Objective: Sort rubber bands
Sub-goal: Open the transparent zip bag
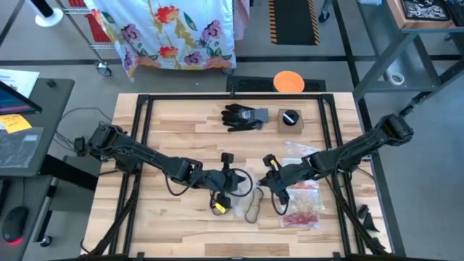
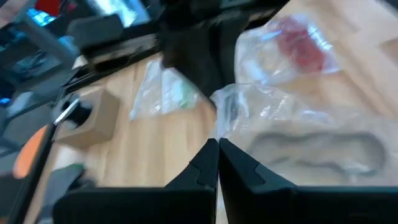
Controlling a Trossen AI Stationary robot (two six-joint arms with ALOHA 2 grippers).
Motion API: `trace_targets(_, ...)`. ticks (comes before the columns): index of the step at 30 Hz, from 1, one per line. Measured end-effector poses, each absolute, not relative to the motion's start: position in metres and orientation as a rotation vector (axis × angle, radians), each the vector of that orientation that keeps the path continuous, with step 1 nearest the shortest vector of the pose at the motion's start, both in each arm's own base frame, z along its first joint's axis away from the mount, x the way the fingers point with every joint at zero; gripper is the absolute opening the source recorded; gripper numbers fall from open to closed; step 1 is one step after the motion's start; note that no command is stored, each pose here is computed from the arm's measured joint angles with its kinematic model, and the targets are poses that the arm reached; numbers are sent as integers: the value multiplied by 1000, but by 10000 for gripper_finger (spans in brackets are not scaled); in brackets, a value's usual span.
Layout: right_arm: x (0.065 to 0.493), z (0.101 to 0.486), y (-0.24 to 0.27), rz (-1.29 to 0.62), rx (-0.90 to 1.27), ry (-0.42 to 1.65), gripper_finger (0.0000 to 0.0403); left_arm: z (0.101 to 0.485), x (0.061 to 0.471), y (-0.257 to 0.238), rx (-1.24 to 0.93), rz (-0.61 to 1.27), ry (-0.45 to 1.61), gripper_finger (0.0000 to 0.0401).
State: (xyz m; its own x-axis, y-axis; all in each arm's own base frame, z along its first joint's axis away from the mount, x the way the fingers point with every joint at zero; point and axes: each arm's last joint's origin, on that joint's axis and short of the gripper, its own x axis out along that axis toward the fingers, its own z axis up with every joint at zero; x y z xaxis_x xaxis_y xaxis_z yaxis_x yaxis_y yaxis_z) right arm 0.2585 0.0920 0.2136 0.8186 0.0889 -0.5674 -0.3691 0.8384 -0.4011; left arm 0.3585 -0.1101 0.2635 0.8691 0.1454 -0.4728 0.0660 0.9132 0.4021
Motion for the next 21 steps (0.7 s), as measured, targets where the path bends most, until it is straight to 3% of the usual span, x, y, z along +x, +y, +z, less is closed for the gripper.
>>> trace_targets(12,255,211,98,448,-452,600,1,274,351,-120,508,244,498,0)
trace_targets(21,260,220,100,458,-437,505,25,273,351,-121,477,235,505,0)
